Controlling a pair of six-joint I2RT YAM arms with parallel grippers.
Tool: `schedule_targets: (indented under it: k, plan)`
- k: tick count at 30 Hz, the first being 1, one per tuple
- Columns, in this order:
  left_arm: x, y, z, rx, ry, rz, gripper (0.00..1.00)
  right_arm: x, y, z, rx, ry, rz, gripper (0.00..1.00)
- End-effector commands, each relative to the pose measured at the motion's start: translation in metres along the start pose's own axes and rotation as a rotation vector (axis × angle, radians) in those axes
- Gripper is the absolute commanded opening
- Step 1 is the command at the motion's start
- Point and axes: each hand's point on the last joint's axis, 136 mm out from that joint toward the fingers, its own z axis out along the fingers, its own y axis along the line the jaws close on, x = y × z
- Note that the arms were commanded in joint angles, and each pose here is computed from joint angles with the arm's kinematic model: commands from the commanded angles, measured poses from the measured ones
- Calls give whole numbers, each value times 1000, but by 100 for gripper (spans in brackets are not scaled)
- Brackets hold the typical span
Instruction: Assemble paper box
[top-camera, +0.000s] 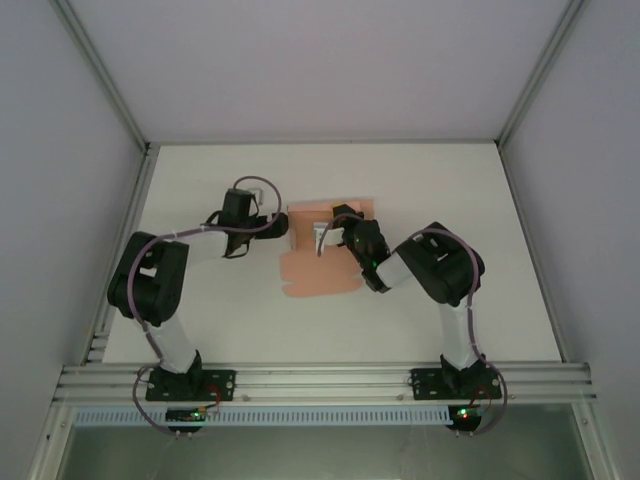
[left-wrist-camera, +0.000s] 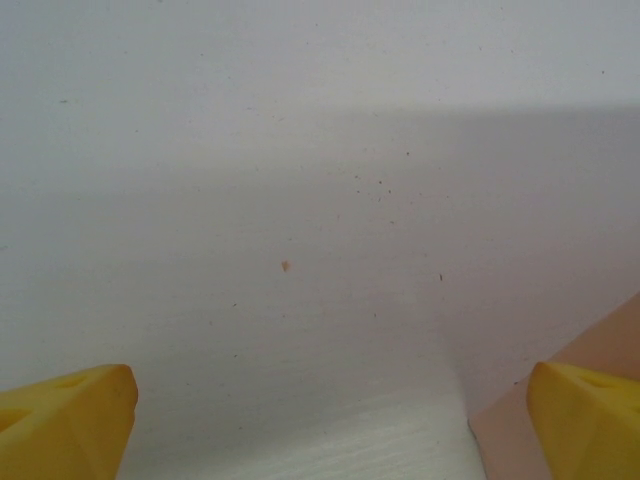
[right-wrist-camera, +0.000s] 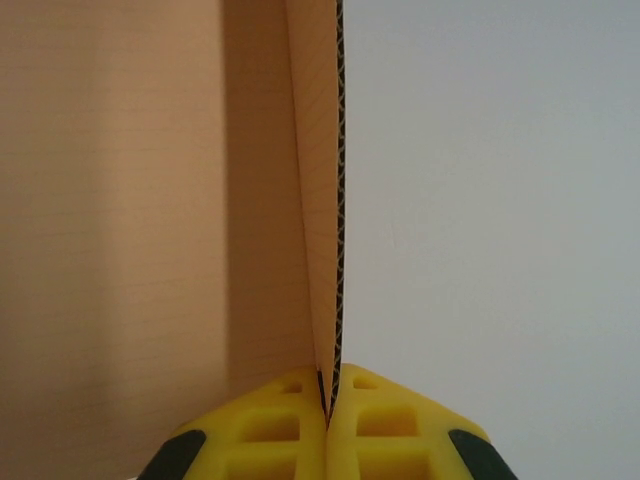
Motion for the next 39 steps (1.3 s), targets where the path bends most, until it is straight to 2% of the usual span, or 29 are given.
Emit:
schedule_targets:
  k: [1,8,15,19,23,26,32,39]
  plan:
    - [10,-20,-3,42,0,69,100,-8,11,1,-39,-3,-33,0]
    - [34,-13,-25,45,5,60,96,-3,0,-1,8,30,-52,0]
    - [13,-25,-50,89,-100,92,93,-6,-18,-5,60,41,-55,0]
    - [3,-25,-44,77,-118,123,88,-14,-25,-9,80,30,-65,0]
    - [3,-34,-33,123,-105,167,76,-21,-28,-14,103,38,-93,0]
    - [6,-34,-29,131,-114,171,74,-22,-29,-18,116,60,-110,0]
    - [3,-34,-24,152,-200,186,74,-25,-12,-25,55,55,-127,0]
    - [-17,-48,-12,218,-299,215,73,-22,29,-21,-133,26,-107,0]
